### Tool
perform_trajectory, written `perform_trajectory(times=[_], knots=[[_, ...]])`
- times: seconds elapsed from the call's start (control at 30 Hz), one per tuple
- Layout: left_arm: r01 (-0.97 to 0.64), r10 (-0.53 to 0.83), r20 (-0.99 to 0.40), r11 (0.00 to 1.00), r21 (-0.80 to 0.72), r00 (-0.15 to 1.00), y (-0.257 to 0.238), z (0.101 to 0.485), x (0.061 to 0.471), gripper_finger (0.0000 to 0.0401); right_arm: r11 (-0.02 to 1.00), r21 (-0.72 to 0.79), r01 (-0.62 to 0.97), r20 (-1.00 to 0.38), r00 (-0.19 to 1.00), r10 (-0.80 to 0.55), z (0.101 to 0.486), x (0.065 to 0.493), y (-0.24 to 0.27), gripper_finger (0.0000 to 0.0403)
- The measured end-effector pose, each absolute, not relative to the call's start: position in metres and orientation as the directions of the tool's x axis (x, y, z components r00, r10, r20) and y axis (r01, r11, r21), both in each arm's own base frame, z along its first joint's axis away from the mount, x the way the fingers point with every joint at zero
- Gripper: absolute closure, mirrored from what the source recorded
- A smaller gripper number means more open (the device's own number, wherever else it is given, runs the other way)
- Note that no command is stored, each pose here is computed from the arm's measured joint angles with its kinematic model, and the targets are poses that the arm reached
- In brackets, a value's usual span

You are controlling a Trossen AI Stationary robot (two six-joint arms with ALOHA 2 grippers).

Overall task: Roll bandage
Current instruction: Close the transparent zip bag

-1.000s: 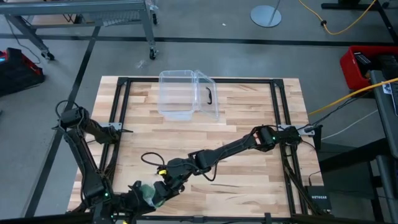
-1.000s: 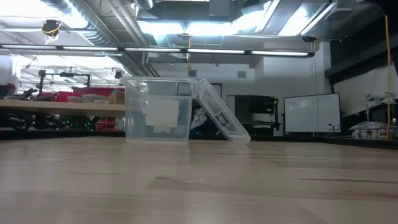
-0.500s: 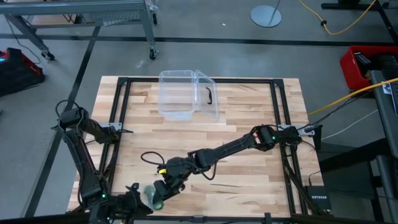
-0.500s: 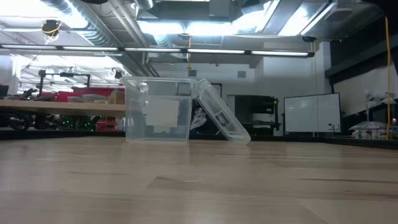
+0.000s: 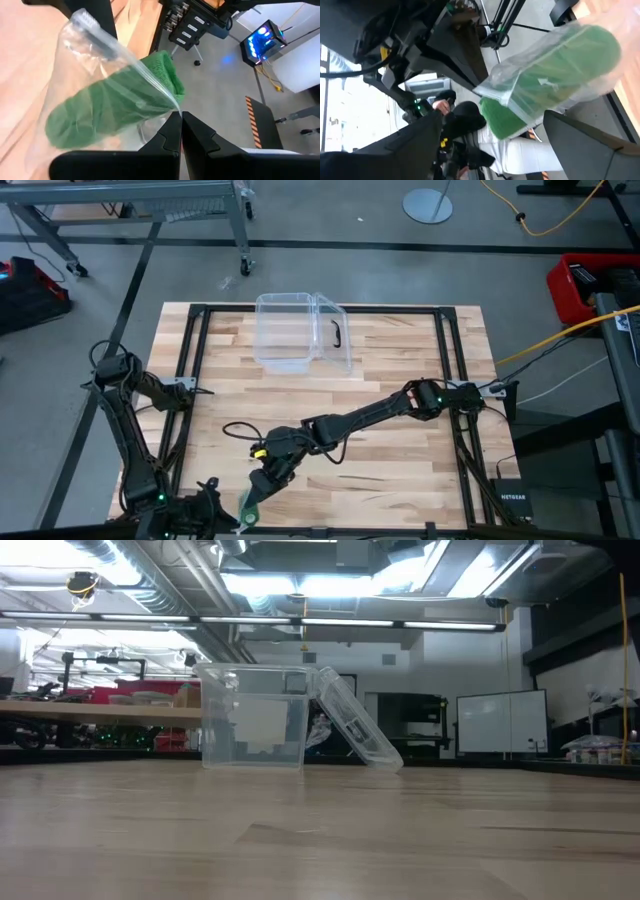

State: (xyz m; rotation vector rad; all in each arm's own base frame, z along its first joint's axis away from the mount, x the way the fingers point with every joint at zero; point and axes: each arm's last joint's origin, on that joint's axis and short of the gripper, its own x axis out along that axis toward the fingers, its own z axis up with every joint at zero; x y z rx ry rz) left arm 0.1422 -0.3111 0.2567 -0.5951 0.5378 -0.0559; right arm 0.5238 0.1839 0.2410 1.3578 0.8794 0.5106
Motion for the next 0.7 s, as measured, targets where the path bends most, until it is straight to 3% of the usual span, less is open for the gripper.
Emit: perform_trajectory(times=[0.2, 0.4, 0.57, 0.7], knots=[[-0.101, -0.206, -0.454, 0.819, -0.565, 0.867, -0.312, 0.258, 0.143, 0.0401, 0.233, 0.972, 0.039, -0.220, 0.507, 0.834, 0.242, 0.525, 0.173, 0.0049], [-0.076, -0.185, -0.397, 0.827, -0.557, 0.899, -0.302, 0.277, 0.140, 0.0401, 0.243, 0.942, -0.230, -0.184, 0.252, 0.950, 0.239, 0.519, 0.166, 0.0049], [-0.043, -0.169, -0.329, 0.834, -0.549, 0.929, -0.285, 0.304, 0.135, 0.0401, 0.302, 0.924, -0.235, -0.261, 0.189, 0.947, 0.224, 0.514, 0.152, 0.0049], [-0.012, -0.160, -0.254, 0.824, -0.566, 0.954, -0.271, 0.329, 0.130, 0.0401, 0.467, 0.865, -0.182, -0.426, 0.225, 0.876, 0.206, 0.509, 0.131, 0.0049]])
